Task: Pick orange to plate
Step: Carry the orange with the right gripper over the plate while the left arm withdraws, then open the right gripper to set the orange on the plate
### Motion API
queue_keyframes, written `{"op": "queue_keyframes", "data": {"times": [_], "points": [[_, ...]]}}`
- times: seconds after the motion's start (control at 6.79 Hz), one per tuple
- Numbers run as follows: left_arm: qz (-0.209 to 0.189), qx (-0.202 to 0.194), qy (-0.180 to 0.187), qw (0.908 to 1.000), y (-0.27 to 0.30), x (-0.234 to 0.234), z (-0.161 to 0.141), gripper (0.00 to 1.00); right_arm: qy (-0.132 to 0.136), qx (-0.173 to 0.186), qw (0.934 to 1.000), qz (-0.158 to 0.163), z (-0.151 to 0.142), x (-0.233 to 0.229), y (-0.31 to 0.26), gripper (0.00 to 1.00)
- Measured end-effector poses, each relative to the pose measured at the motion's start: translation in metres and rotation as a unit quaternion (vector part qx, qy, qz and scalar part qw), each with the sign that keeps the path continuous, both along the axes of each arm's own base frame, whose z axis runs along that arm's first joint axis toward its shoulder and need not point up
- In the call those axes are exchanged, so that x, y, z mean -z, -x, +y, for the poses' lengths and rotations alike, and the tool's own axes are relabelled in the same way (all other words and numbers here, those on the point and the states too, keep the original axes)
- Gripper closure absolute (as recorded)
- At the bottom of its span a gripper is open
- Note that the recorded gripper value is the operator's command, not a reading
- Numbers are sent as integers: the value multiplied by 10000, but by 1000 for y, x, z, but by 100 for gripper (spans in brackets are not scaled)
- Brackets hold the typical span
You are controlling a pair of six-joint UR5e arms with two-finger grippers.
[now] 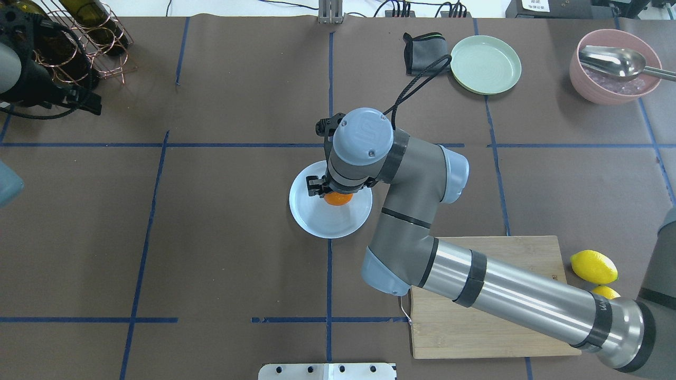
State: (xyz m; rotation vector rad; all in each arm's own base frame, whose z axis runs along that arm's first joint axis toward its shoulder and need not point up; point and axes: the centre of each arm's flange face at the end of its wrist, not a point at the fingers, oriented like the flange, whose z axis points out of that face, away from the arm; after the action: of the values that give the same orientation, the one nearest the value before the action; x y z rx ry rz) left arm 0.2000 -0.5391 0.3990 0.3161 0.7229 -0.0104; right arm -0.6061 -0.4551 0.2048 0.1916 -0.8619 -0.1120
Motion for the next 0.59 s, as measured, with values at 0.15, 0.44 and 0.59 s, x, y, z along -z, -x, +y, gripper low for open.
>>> {"op": "queue_keyframes", "data": {"times": [0.15, 0.44, 0.59], "points": [[-67, 79, 104, 9999, 15, -14, 1, 0, 9, 9, 10000, 45, -1, 2, 9, 9], [-357, -87, 36, 9993, 52, -49, 9, 0, 22, -5, 10000, 77, -4, 3, 11, 0], [-456, -298, -37, 9985, 77, -67, 13, 0, 47, -42, 9999, 106, -9, 7, 1, 0]]}}
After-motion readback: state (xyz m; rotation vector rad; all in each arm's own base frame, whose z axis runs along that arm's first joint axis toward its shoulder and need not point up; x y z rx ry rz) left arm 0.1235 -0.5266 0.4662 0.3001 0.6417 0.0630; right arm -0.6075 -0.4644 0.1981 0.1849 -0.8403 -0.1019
